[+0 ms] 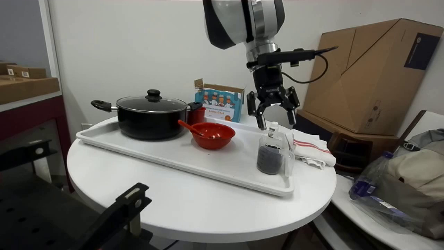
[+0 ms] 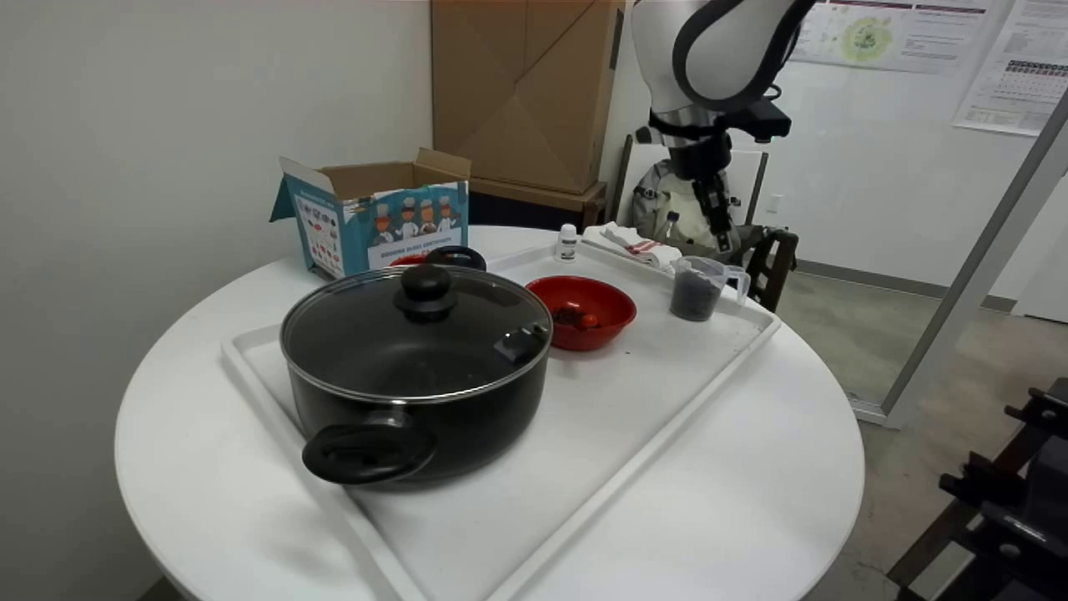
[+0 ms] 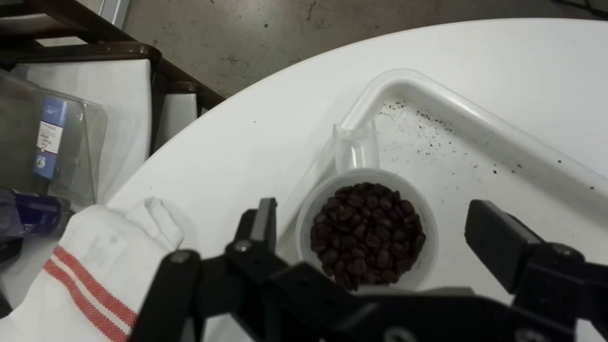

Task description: Pour some contents of the jug into the bowl

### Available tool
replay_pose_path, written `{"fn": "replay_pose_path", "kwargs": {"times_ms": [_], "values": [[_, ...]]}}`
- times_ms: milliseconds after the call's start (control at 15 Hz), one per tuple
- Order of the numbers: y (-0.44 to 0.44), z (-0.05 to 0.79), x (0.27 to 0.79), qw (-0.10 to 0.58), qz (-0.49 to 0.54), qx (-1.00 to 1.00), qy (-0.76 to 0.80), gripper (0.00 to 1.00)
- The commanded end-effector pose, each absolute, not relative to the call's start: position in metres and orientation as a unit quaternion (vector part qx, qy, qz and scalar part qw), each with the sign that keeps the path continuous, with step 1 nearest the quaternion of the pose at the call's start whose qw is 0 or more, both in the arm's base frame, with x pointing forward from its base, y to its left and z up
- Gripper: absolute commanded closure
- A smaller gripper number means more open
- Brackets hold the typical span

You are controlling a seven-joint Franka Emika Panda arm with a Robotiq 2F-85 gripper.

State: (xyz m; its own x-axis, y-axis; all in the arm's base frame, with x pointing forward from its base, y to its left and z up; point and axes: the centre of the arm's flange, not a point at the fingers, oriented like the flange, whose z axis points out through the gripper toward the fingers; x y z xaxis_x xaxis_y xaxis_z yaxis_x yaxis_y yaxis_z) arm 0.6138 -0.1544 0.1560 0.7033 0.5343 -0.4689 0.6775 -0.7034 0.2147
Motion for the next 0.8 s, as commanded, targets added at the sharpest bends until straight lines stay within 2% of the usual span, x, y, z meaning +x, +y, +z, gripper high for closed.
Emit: {"fn": "replay_pose_path", "kwargs": {"times_ms": [0, 400, 600, 667, 733], "values": [[-0.122, 0.200, 0.588, 0.158, -0.165, 0.930, 0.287, 0.00], [-0.067, 0.255, 0.568, 0.068, -0.155, 0.976, 0.140, 0.00], [-0.049, 0.298, 0.538, 0.040, -0.105, 0.990, 0.080, 0.00], [-0.059, 0.265, 0.576, 0.052, -0.137, 0.983, 0.114, 0.00], [-0.055, 0.276, 0.569, 0.046, -0.127, 0.986, 0.103, 0.00]]}}
